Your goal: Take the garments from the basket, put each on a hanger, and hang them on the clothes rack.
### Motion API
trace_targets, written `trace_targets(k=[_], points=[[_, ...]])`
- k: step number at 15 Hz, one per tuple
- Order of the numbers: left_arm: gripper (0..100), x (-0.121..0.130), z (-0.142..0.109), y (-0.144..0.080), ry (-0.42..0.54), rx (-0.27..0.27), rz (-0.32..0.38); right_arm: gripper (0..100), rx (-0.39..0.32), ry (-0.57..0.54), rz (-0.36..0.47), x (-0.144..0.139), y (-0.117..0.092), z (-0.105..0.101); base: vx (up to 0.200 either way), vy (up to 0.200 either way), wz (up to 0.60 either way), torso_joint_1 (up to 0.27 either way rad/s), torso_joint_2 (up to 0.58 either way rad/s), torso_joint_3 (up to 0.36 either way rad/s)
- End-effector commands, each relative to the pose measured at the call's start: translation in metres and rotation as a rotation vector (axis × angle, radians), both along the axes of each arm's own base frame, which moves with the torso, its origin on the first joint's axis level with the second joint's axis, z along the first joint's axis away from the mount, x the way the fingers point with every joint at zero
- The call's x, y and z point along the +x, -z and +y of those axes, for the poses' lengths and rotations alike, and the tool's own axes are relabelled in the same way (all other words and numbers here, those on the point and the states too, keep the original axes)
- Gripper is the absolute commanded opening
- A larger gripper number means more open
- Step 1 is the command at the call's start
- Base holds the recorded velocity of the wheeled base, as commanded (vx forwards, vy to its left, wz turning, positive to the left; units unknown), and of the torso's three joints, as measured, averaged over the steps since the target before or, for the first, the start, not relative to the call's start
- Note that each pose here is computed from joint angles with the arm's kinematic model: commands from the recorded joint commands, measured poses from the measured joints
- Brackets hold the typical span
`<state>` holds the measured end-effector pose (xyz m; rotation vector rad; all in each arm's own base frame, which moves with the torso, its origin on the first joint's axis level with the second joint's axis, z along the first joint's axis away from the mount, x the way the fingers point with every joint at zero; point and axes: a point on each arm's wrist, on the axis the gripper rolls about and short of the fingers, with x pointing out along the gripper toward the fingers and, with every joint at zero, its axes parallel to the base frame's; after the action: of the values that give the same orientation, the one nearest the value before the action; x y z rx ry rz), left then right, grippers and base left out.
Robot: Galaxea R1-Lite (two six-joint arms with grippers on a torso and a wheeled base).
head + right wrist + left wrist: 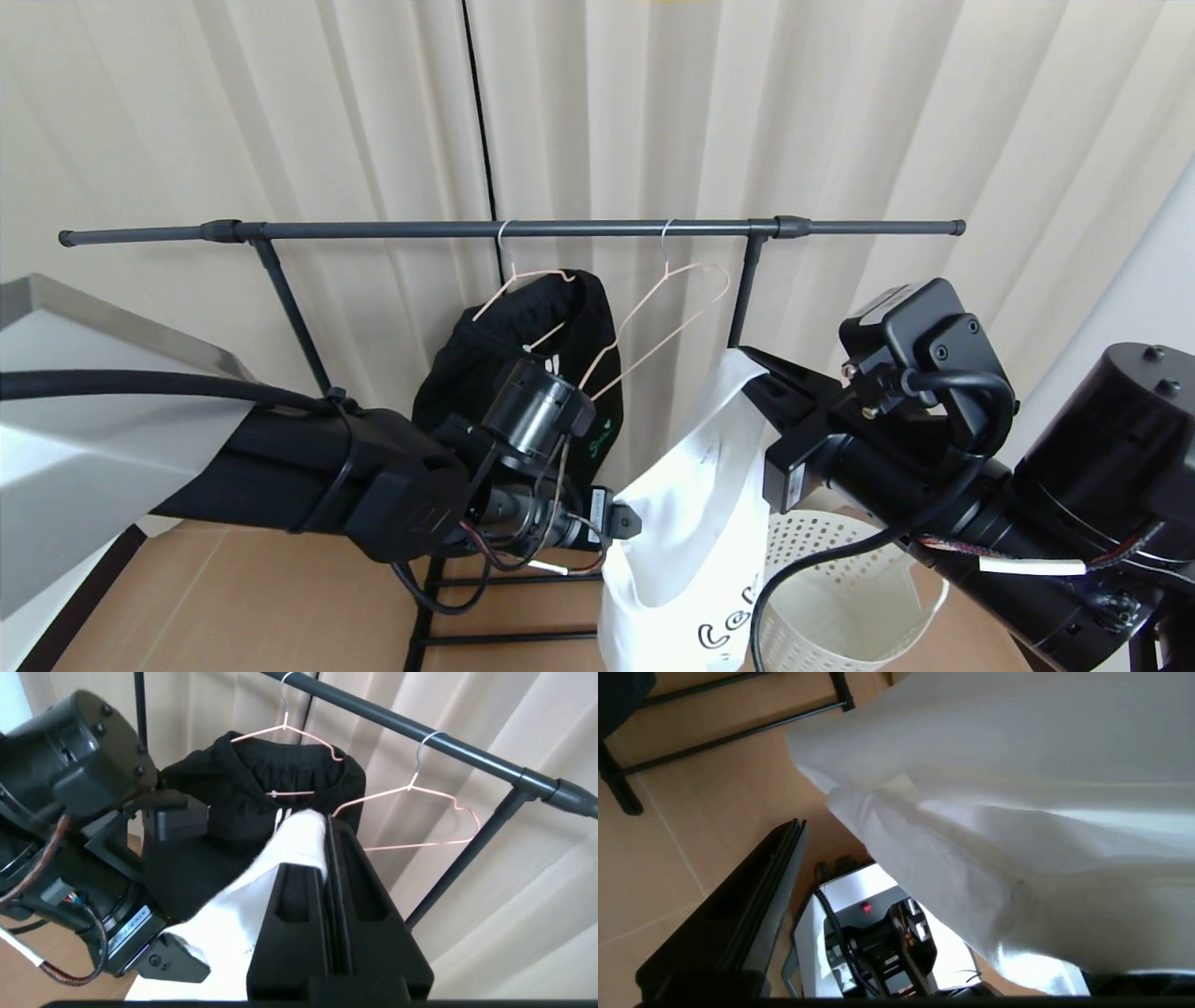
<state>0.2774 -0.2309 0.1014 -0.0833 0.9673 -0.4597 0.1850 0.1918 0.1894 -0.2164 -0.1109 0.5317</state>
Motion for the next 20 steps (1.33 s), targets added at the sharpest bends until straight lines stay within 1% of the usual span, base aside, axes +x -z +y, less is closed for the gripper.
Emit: trace_targets(k=[1, 2, 5, 6, 9, 11, 12, 14, 15, 20], points=[[100, -0.004, 0.003, 0.002, -0.006, 0.005, 0.013, 0, 0.01, 0.005, -0.009, 0.0, -0.004, -0.003, 0.0, 0.0, 0.0, 0.0, 0.0, 0.0], [100, -0.006, 0.005, 0.001, -0.008, 0.009, 0.012, 0, 0.01, 0.007, -0.011, -0.001, -0.004, -0.003, 0.0, 0.0, 0.0, 0.0, 0.0, 0.0], [100, -0.015, 0.012, -0.003, -0.035, 0.039, -0.012, 0, 0.014, 0.07, -0.019, 0.012, -0.007, -0.015, 0.0, 0.0, 0.0, 0.0, 0.0, 0.0], [100, -0.019, 0.015, -0.006, -0.035, 0.038, -0.017, 0, 0.014, 0.093, -0.021, 0.016, -0.007, -0.019, 0.0, 0.0, 0.0, 0.0, 0.0, 0.0], [100, -0.034, 0.027, -0.026, -0.034, 0.009, -0.052, 0, -0.019, 0.145, -0.032, 0.026, -0.006, -0.028, 0.0, 0.0, 0.0, 0.0, 0.0, 0.0], [100, -0.041, 0.033, -0.035, -0.034, -0.005, -0.068, 0, -0.022, 0.156, -0.031, 0.028, -0.006, -0.03, 0.0, 0.0, 0.0, 0.0, 0.0, 0.0], [0, -0.044, 0.035, -0.037, -0.04, -0.005, -0.073, 0, -0.024, 0.165, -0.031, 0.03, -0.006, -0.032, 0.0, 0.0, 0.0, 0.0, 0.0, 0.0], [0, -0.05, 0.04, -0.039, -0.053, 0.005, -0.088, 0, -0.025, 0.176, -0.03, 0.032, -0.006, -0.034, 0.0, 0.0, 0.0, 0.0, 0.0, 0.0], [0, -0.052, 0.042, -0.043, -0.055, -0.002, -0.096, 0, -0.026, 0.176, -0.029, 0.032, -0.006, -0.034, 0.0, 0.0, 0.0, 0.0, 0.0, 0.0], [0, -0.052, 0.044, -0.051, -0.083, 0.002, -0.137, 0, -0.033, 0.176, -0.021, 0.032, -0.004, -0.034, 0.0, 0.0, 0.0, 0.0, 0.0, 0.0]])
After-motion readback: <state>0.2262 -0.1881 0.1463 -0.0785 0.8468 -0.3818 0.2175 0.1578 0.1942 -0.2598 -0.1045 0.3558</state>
